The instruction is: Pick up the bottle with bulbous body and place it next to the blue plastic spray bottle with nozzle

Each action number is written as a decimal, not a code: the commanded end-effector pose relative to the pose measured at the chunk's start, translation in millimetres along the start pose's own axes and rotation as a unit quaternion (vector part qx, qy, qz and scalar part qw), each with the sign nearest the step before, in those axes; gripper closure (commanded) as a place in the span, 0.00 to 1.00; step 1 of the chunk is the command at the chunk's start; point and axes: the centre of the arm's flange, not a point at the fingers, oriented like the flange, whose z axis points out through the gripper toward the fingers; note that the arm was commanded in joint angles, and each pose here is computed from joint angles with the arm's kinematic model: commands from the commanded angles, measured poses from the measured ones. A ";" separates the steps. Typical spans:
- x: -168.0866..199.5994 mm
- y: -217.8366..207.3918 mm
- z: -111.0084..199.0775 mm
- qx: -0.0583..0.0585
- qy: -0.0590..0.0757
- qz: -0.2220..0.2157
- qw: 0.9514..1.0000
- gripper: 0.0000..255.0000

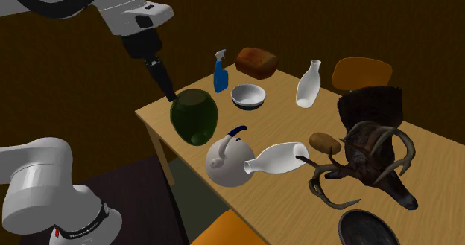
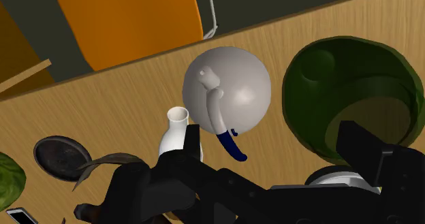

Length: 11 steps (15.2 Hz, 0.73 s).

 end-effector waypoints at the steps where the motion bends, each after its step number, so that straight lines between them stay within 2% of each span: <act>1: 0.0 0.0 0.0 0.000 0.000 0.000 1.000 0.00; 11: 70.9 44.4 109.1 0.021 -0.022 0.024 0.999 0.00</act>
